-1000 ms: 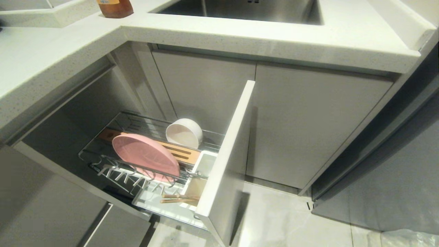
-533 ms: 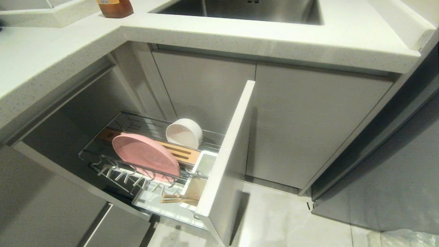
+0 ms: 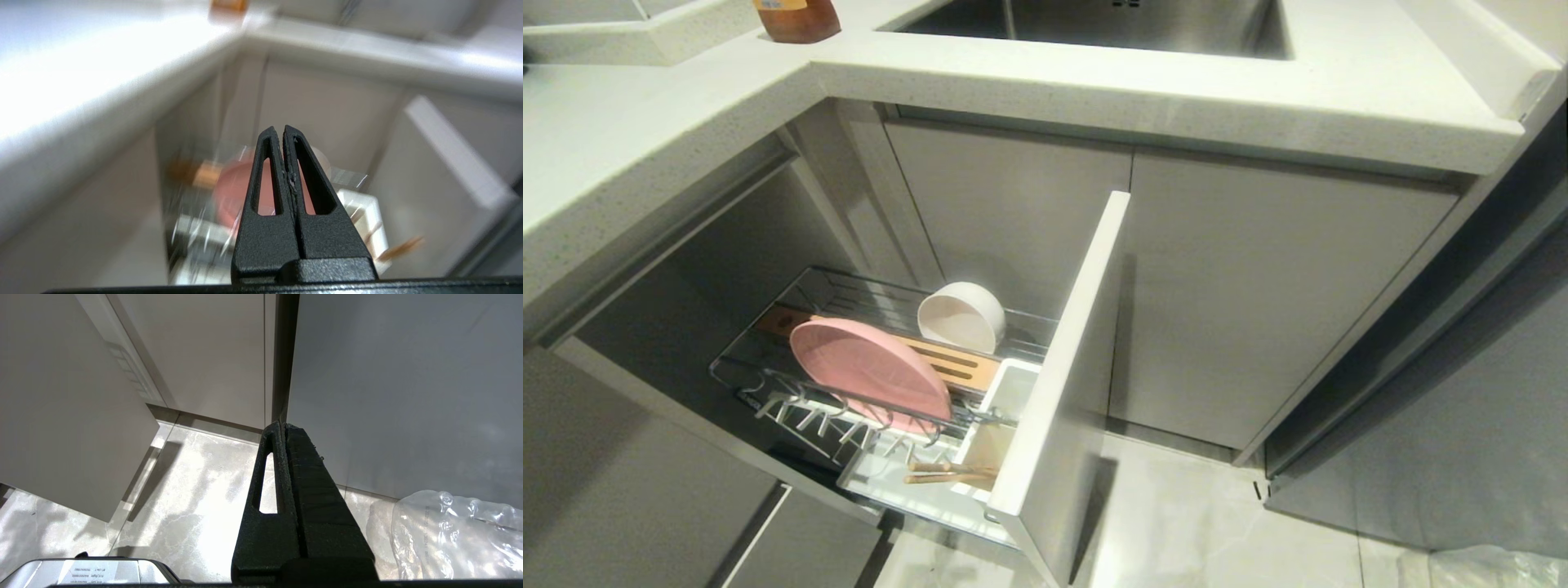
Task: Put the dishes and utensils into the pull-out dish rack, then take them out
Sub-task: Take the plate out of the cupboard
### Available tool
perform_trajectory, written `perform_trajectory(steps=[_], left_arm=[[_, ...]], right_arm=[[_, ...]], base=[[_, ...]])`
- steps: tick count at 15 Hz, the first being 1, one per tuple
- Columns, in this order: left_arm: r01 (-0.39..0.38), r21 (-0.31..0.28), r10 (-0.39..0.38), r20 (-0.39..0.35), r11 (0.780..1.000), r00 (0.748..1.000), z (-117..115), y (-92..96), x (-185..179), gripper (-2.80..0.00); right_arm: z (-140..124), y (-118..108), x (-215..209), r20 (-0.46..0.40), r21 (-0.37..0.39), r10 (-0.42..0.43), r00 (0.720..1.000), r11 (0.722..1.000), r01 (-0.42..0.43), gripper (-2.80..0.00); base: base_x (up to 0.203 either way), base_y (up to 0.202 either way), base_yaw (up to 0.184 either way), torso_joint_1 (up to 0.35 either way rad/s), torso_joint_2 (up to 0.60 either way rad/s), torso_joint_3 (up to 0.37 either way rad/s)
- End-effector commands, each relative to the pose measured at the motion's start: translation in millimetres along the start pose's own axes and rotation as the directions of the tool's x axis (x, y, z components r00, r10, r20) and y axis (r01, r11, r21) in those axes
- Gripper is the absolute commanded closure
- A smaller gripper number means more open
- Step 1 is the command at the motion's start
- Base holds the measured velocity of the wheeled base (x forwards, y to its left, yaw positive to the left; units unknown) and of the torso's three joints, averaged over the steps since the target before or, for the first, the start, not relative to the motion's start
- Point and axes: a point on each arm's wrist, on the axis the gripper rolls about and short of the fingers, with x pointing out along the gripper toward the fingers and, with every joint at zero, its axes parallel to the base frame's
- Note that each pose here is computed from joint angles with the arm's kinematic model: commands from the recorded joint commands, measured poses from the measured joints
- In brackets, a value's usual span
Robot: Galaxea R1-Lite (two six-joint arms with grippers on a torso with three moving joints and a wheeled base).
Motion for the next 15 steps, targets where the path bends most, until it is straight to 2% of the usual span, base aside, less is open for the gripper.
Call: perform_trajectory(steps=[1,3,4,5,8,10,12,14,15], left_arm=[[0.05,-0.009,-0.049,0.036,0.999,0.998,46,-6.1,1,0.0],[0.088,-0.066,-0.088,0.006,0.994,0.996,75,-8.3,22,0.0],[0.105,-0.118,-0.104,0.011,0.987,0.994,93,-9.2,34,0.0],[0.126,-0.18,-0.123,0.027,0.976,0.992,113,-9.8,46,0.0],[0.133,-0.34,-0.145,-0.011,0.931,0.989,141,-8.2,100,0.0],[0.061,-0.431,-0.095,-0.056,0.9,0.994,149,-6.6,149,0.0],[-0.037,-0.525,-0.016,-0.096,0.85,0.995,152,-8.5,194,0.0],[-0.179,-0.568,0.097,-0.172,0.803,0.98,141,-19.5,229,0.0],[-0.231,-0.579,0.122,-0.222,0.782,0.967,130,-29.2,244,0.0]], right_arm=[[0,0,0,0.0,0.0,0.001,1.0,1.0,-0.001,0.0],[0,0,0,0.0,0.0,0.0,1.0,1.0,0.0,0.0],[0,0,0,-0.001,0.0,0.0,1.0,1.0,0.0,0.0],[0,0,0,0.0,0.0,0.0,1.0,1.0,0.0,0.0],[0,0,0,-0.001,0.0,0.001,1.0,1.0,-0.001,0.0],[0,0,0,-0.001,0.0,0.0,1.0,1.0,0.0,0.0],[0,0,0,0.0,0.0,0.0,1.0,1.0,0.0,0.0],[0,0,0,0.0,0.0,0.0,1.0,1.0,0.0,0.0],[0,0,0,0.0,0.0,0.001,1.0,1.0,-0.001,0.0]], base=[[0.0,0.0,0.0,0.0,0.0,0.0],[0.0,0.0,0.0,0.0,0.0,0.0],[0.0,0.0,0.0,0.0,0.0,0.0],[0.0,0.0,0.0,0.0,0.0,0.0],[0.0,0.0,0.0,0.0,0.0,0.0],[0.0,0.0,0.0,0.0,0.0,0.0],[0.0,0.0,0.0,0.0,0.0,0.0],[0.0,0.0,0.0,0.0,0.0,0.0],[0.0,0.0,0.0,0.0,0.0,0.0]])
